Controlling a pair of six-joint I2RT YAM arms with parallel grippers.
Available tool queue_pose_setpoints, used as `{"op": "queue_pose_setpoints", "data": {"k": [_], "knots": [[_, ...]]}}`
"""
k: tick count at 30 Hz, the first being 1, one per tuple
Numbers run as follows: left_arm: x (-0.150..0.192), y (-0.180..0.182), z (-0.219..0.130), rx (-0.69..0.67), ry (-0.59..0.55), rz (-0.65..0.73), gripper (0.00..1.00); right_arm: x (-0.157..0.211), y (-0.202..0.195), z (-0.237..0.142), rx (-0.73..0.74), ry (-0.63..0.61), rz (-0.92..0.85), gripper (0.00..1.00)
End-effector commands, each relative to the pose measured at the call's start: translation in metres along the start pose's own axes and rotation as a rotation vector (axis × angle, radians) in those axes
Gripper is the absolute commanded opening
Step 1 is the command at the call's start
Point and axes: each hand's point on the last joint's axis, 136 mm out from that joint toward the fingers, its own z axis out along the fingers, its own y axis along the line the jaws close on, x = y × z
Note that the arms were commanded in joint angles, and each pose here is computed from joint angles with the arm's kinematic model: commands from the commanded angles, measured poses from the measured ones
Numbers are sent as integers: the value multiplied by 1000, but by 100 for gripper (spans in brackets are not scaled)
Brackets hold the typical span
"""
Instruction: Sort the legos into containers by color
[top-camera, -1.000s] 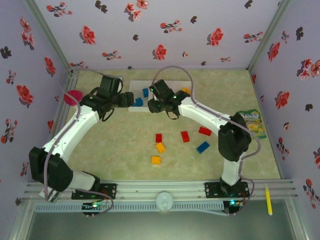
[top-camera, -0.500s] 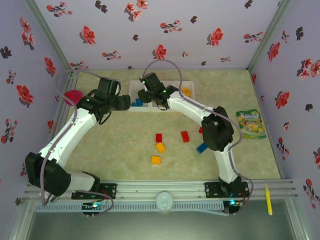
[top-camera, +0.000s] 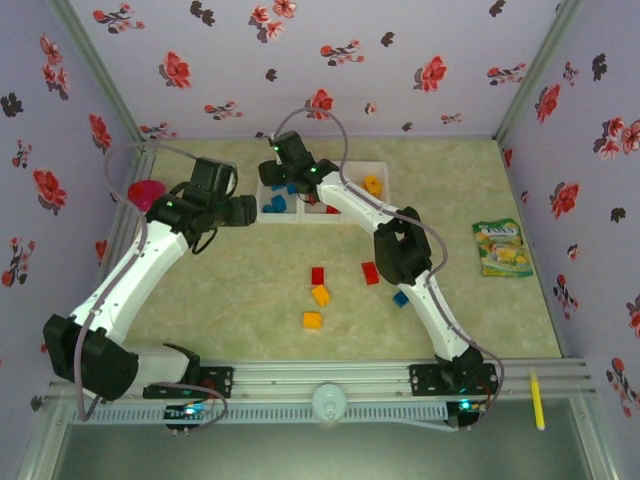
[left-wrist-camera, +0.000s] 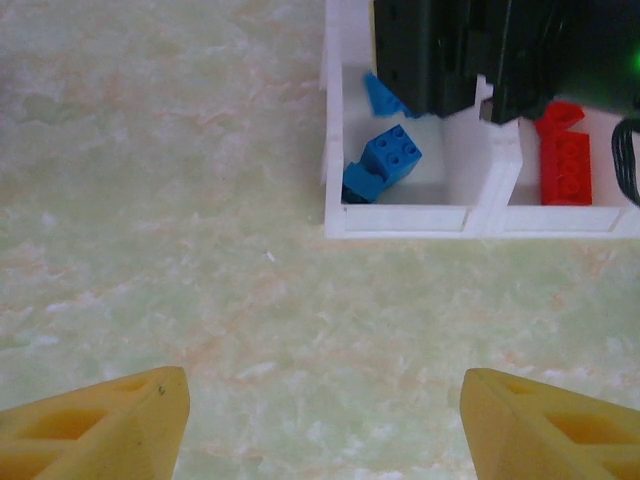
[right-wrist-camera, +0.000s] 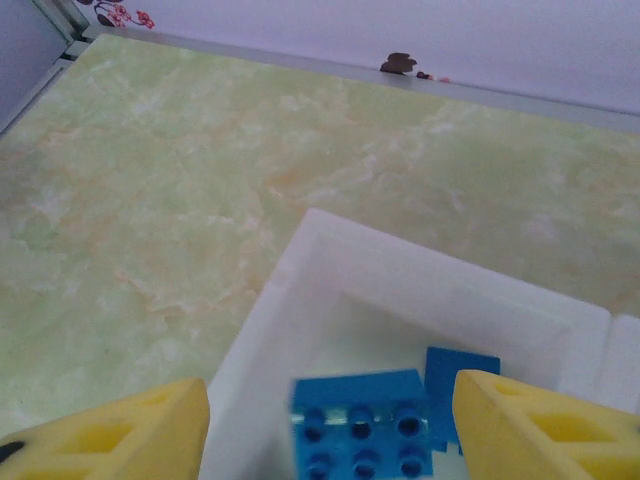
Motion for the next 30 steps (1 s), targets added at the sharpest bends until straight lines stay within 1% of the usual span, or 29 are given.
{"op": "queue_pose_setpoints", "data": {"k": [1,4,8,15,18,23,27,30], "knots": [[7,3,-9,-9,21,-7,73,-15,-1,-10,-6,-11,17,68],[10,0,-10,5,27,-11,73,-20,-2,-24,2,-16,7,68],[16,-6,-8,22,42,-7,74,-24,-7,-54,11,-32,7,68],[38,-21,4,38,108,12,74,-6,-26,-118,52,-19,4,69],[58,-36,12,71,156,16,74,12,-42,-137,83,13,27,69],[105,-60,26,80,277,-4,74,42,-67,-163,132,43,110,69],[138,-97,33,148,345,-37,74,60,-88,-178,163,48,191,69],[152,-118,41,168,374,-84,76,71,-99,-188,196,48,217,69]]}}
